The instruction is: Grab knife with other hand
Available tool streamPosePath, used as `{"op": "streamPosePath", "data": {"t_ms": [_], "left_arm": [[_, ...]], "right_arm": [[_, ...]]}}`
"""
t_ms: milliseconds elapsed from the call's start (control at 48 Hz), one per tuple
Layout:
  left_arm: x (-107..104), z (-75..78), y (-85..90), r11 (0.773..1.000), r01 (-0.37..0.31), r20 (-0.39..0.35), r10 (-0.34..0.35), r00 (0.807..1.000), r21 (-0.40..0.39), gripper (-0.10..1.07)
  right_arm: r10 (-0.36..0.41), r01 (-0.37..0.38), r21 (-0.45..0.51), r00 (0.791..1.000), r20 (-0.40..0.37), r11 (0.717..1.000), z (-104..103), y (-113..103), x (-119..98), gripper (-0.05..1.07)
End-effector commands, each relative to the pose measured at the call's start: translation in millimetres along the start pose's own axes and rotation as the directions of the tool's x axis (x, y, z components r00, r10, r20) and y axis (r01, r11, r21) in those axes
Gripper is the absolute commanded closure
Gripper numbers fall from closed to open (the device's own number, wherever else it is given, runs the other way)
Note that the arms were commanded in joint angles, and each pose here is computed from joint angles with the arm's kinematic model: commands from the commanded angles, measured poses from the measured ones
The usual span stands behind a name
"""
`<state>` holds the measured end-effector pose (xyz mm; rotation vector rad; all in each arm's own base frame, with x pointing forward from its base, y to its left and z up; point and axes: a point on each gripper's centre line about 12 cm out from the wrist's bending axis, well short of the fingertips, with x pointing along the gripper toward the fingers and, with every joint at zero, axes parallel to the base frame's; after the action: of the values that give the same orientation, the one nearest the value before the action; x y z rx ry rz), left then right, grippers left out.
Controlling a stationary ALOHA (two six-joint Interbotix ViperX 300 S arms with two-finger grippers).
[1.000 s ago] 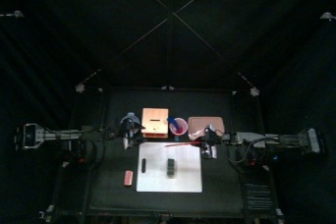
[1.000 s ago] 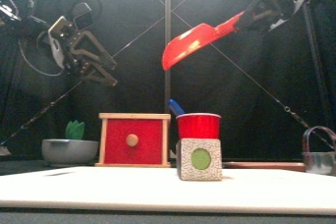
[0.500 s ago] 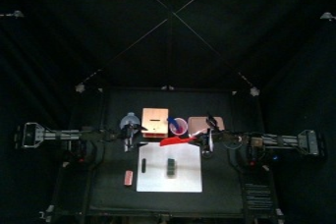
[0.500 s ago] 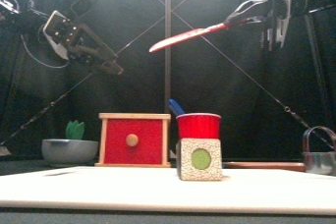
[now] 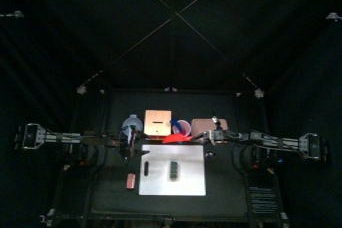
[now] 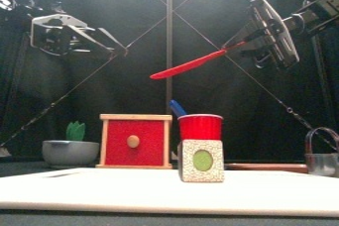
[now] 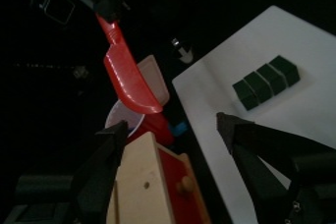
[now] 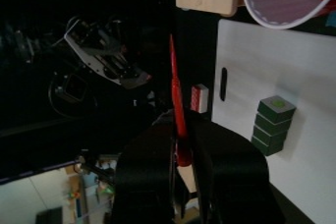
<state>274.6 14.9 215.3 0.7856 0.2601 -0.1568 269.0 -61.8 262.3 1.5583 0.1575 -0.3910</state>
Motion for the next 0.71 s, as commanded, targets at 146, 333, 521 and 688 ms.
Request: {"op": "streamPosePath", "data": {"t_ms": [146, 333, 521, 688], "left_arm": [[13.0, 0.9, 8.6, 0.989, -0.026, 0.002, 0.026, 1.0, 0.142, -0.05], [20.2, 1.2, 23.5, 0.965, -0.098, 0.021, 0.095, 0.995, 0.245, -0.05], [30.6, -8.3, 24.2, 0.92, -0.159, 0.03, 0.159, 0.987, 0.358, -0.05], [39.8, -18.7, 20.7, 0.866, -0.174, 0.003, 0.196, 0.981, 0.469, -0.05]], "right_arm": [[0.049, -0.049, -0.006, 0.999, 0.015, 0.999, 4.3, 25.2, 4.5, 0.58], [0.038, -0.038, -0.009, 0.999, 0.01, 0.999, 3.7, 25.6, 10.5, 0.58], [0.043, -0.043, -0.011, 0.999, 0.015, 0.999, 5.2, 28.0, 11.0, 0.58], [0.048, -0.048, -0.011, 0.999, 0.012, 0.999, 4.7, 30.0, 11.0, 0.58]]}}
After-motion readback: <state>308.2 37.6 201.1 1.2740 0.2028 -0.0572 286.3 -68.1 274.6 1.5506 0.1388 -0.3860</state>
